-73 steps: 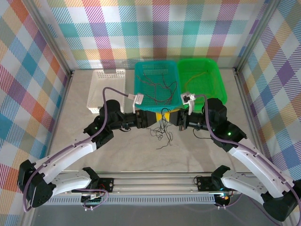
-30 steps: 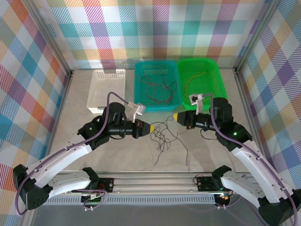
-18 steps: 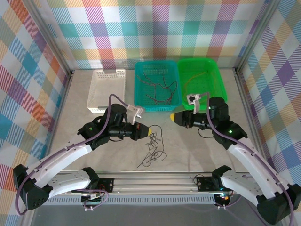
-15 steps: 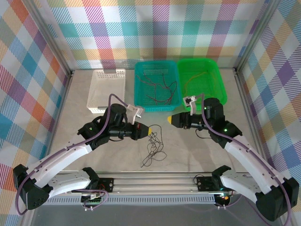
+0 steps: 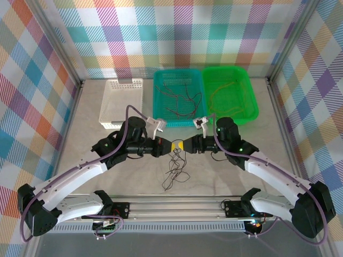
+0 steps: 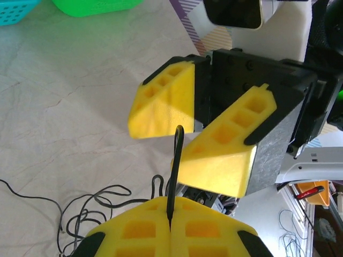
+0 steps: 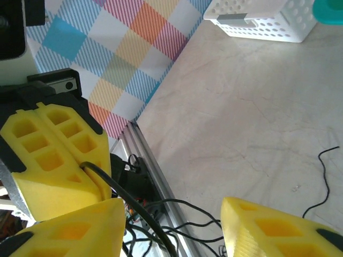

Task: Untangle the cables

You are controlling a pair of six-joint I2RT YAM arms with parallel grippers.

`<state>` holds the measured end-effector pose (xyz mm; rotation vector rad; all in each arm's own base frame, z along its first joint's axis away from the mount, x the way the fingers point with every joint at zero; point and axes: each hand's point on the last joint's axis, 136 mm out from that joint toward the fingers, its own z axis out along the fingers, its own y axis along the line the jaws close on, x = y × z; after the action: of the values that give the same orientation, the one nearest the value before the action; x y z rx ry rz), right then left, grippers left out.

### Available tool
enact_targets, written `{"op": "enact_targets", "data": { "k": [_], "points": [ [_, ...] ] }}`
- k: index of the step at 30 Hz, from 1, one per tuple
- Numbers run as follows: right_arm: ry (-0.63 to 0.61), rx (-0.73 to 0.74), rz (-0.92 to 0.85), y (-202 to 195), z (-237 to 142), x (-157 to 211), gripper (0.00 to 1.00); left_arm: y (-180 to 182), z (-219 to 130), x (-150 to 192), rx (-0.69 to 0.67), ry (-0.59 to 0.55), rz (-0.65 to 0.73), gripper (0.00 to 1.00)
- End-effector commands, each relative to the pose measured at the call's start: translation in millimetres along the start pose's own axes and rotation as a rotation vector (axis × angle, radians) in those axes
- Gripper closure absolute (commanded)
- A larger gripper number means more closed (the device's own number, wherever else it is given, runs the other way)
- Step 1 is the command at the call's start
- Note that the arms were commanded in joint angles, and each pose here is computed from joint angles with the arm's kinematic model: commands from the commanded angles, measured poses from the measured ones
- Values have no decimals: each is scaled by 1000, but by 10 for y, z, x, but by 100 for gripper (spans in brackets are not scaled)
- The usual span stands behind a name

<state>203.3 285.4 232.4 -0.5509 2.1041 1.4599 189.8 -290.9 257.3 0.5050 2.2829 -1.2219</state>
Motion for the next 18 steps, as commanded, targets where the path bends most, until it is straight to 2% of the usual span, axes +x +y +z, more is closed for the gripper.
{"op": "enact_targets", "data": {
  "k": [1, 4, 7, 9, 11, 14, 18],
  "points": [
    [-53, -32, -51, 81, -1, -84, 68, -101, -17, -120, 38, -37, 12, 100],
    [-94, 50, -63, 3, -87, -126, 100, -70, 0, -93, 31, -29, 10, 100],
    [-154, 183, -84, -104, -259, -229, 100, 0, 9, -59, 7, -28, 6, 99],
    [-204, 236, -92, -120, -394, -321, 100, 24, 26, -38, 3, -23, 3, 86],
    [-255, 257, -99, -73, -525, -436, 100, 30, 57, -9, 15, -15, -3, 81],
    [-292, 244, -122, 93, -653, -574, 100, 17, 111, -5, 49, -25, -16, 66],
    [-297, 174, -162, 405, -720, -706, 100, 25, 186, 43, 99, -37, -51, 37]
  ]
}}
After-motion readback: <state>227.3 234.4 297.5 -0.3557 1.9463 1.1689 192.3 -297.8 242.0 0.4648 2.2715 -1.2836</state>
